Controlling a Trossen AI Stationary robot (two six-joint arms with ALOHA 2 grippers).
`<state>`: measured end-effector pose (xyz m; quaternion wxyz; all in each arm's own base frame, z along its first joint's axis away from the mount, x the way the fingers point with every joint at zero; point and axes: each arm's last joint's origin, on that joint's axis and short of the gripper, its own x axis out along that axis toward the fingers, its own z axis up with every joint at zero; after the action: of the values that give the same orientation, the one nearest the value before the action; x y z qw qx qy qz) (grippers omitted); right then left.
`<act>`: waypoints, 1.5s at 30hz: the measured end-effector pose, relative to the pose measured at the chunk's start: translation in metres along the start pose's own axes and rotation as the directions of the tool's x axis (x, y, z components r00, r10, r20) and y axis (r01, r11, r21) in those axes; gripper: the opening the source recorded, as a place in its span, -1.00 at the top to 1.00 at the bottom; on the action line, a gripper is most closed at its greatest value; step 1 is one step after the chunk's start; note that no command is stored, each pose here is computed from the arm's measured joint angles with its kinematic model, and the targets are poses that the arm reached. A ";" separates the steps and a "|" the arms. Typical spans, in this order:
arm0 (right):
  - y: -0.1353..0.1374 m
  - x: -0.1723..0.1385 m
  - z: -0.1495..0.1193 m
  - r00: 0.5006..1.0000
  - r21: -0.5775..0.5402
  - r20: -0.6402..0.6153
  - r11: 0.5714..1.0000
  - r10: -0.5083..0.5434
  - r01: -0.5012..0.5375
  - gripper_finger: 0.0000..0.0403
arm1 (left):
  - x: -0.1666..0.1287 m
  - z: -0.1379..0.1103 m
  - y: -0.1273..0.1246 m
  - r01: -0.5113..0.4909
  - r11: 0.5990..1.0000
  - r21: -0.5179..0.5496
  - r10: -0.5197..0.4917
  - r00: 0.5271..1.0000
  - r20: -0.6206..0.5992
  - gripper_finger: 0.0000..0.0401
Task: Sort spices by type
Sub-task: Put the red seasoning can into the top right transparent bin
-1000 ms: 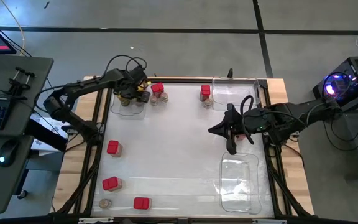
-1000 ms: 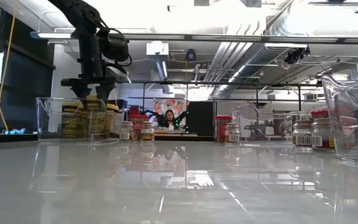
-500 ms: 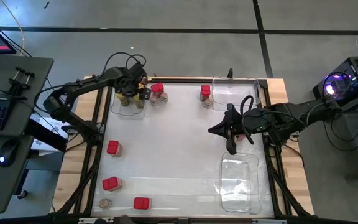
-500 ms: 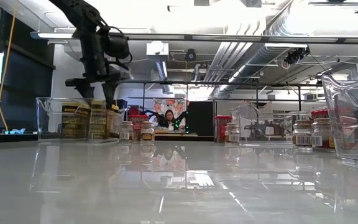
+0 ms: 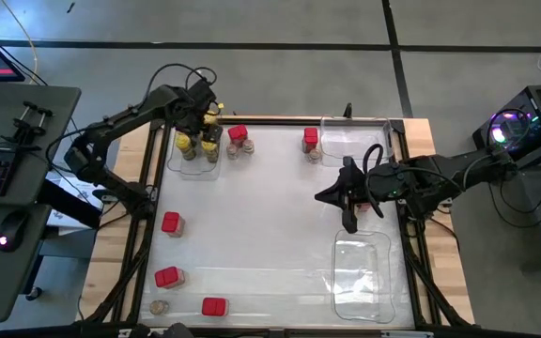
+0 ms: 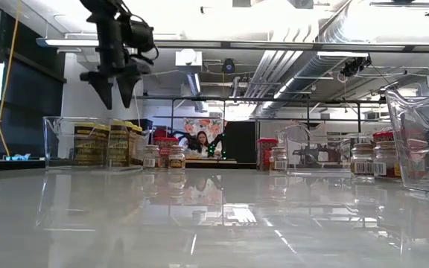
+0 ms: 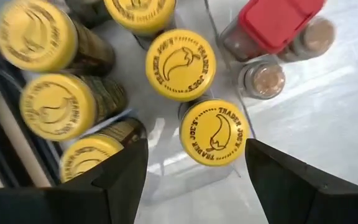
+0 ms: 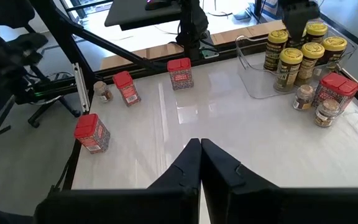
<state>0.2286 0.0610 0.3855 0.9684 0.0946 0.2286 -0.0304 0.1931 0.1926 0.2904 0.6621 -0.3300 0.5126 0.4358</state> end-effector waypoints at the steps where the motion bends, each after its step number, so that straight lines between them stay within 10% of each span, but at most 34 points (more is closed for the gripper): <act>1: 0.000 0.000 0.000 1.000 -0.001 0.001 1.000 -0.002 0.002 1.00 | -0.006 0.001 0.000 0.007 1.000 0.003 -0.007 1.000 0.021 -0.27; 10: -0.010 -0.001 -0.004 0.957 0.177 0.031 0.944 -0.289 0.279 1.00 | -0.065 -0.032 -0.009 0.120 0.991 0.063 -0.131 0.970 0.205 -0.27; 15: -0.028 -0.008 -0.027 0.850 0.433 -0.136 0.741 -0.509 0.513 0.95 | -0.102 -0.065 -0.025 0.252 0.953 0.170 -0.296 0.900 0.320 -0.27; 24: -0.050 -0.016 -0.054 0.685 0.491 -0.519 0.478 -0.511 0.729 0.18 | -0.151 -0.108 -0.055 0.447 0.767 0.460 -0.629 0.665 0.404 -0.27; 29: -0.065 -0.008 -0.068 0.447 0.345 -0.759 0.290 -0.473 0.893 -0.35 | -0.155 -0.124 -0.065 0.450 0.701 0.553 -0.683 0.648 0.337 -0.27; 39: -0.116 0.027 -0.123 0.351 0.308 -0.918 0.226 -0.185 0.924 -0.57 | -0.144 -0.142 -0.079 0.485 0.625 0.612 -0.737 0.626 0.256 -0.27; 45: -0.125 0.022 -0.138 0.417 0.361 -0.887 0.265 -0.200 0.894 -0.53 | -0.149 -0.139 -0.082 0.508 0.607 0.611 -0.770 0.565 0.295 -0.27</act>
<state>0.1751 -0.0344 0.2336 0.5386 0.4386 0.5450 -0.4695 0.1999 0.0013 0.3984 0.9479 -0.1961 0.2330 0.0933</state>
